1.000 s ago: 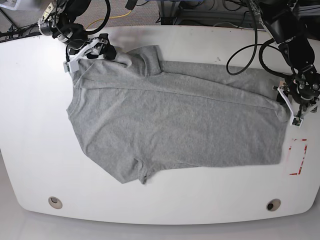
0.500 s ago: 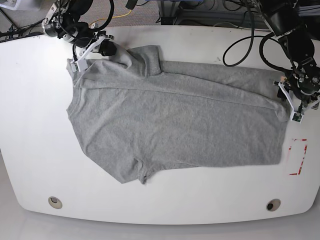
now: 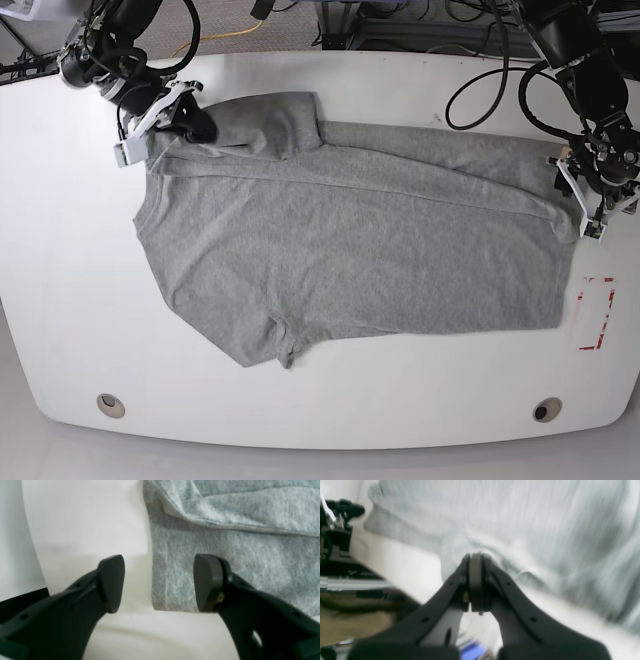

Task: Fold the T-shirt properly
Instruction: 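Move the right gripper along the shirt's side and pinch the fabric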

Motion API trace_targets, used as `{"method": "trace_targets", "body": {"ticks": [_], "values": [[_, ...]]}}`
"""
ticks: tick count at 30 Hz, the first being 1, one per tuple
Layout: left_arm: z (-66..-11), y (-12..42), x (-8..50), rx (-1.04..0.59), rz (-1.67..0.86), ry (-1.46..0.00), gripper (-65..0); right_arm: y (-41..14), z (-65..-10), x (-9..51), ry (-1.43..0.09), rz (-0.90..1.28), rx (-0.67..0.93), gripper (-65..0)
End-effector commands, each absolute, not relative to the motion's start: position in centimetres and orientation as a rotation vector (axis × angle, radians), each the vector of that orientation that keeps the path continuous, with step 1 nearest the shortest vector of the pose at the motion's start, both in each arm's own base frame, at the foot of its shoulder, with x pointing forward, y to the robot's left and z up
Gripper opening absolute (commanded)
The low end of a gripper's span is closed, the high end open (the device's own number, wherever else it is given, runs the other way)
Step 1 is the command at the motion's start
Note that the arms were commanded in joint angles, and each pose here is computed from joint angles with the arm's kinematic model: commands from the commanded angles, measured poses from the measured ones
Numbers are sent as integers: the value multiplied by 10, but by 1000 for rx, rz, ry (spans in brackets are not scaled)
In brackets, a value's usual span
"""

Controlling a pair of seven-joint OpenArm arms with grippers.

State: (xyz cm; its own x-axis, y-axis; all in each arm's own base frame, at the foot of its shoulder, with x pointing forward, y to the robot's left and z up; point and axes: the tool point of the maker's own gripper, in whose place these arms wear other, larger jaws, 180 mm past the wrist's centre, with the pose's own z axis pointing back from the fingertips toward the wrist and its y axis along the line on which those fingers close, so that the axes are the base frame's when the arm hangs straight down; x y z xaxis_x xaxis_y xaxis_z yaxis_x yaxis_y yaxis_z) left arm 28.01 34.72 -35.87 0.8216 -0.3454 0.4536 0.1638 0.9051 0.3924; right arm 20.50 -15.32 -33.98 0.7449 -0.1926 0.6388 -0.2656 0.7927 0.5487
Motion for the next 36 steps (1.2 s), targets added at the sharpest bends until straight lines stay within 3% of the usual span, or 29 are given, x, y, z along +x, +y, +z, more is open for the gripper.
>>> {"method": "trace_targets", "body": {"ticks": [1, 12, 25, 36], "values": [[-344, 353, 288, 378, -279, -581, -258, -161, -321, 228, -829, 72, 667, -650], [-351, 351, 281, 372, -287, -560, -260, -200, -314, 293, -869, 62, 657, -650], [-358, 349, 275, 358, -290, -544, -260, -166, -309, 343, -837, 177, 764, -650], [-358, 350, 274, 359, -284, -544, -260, -188, -311, 364, -839, 133, 764, -650]]}}
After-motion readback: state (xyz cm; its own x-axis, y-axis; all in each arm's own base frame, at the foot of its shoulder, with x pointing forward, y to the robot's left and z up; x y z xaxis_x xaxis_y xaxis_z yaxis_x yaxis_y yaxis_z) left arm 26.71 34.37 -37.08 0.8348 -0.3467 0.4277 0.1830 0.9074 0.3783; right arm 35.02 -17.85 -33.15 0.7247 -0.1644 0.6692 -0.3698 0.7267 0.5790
